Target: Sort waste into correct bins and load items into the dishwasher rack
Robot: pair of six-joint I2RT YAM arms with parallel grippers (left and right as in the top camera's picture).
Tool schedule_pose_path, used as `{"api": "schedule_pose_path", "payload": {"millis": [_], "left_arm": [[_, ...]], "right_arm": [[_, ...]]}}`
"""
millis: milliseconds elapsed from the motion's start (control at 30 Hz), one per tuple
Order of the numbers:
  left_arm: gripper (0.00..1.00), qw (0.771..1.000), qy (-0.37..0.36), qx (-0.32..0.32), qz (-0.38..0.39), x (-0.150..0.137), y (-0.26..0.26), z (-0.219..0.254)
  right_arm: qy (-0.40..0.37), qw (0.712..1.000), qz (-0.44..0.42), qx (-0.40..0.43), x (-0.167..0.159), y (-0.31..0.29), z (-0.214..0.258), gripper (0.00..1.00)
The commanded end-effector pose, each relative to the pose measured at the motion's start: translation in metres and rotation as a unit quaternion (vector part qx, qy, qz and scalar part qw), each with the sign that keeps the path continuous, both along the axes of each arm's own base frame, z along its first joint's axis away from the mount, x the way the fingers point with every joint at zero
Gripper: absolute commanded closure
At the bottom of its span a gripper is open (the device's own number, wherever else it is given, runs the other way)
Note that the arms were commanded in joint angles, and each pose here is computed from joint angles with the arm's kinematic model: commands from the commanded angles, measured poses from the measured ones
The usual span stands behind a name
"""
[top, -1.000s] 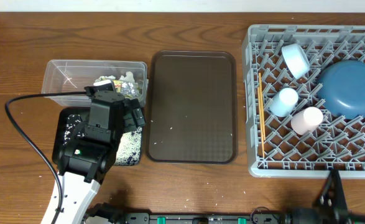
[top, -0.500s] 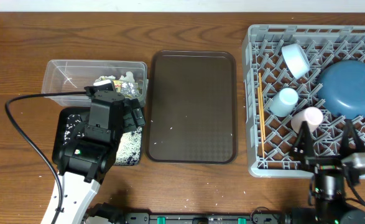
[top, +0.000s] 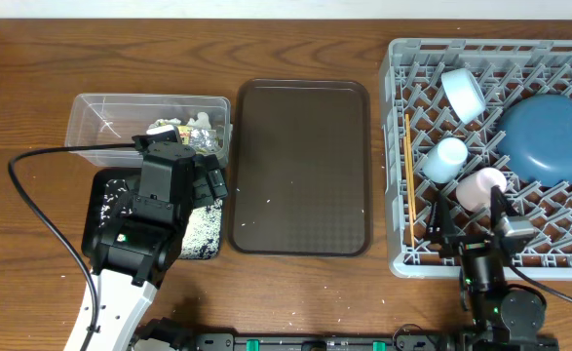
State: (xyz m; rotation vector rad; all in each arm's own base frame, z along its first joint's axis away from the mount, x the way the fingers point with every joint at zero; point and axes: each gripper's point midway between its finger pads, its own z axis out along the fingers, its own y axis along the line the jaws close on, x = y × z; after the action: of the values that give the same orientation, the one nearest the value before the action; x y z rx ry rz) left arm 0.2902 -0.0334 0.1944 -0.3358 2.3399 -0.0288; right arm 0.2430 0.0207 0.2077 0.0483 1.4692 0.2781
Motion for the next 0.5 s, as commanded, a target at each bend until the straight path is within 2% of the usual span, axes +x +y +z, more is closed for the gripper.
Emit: {"api": "schedule_pose_path", "payload": {"millis": [0, 167, 300, 467], "left_arm": [[0.0, 1.0, 0.001, 0.011, 0.0, 0.0, 0.003, 0.0], [0.0, 1.0, 0.001, 0.011, 0.0, 0.0, 0.003, 0.0], [0.0, 1.0, 0.001, 0.011, 0.0, 0.0, 0.003, 0.0], [0.0, 1.0, 0.001, 0.011, 0.0, 0.0, 0.003, 0.0]], "right_arm": [[0.022, 1.0, -0.01, -0.019, 0.002, -0.003, -0.018, 0.01], [0.071, 0.992, -0.003, -0.104, 0.002, 0.001, -0.049, 0.01], [0.055, 0.978, 0.0, -0.199, 0.002, 0.004, -0.048, 0.01], [0.061, 0.974, -0.028, -0.218, 0.003, -0.005, -0.05, 0.01]]}}
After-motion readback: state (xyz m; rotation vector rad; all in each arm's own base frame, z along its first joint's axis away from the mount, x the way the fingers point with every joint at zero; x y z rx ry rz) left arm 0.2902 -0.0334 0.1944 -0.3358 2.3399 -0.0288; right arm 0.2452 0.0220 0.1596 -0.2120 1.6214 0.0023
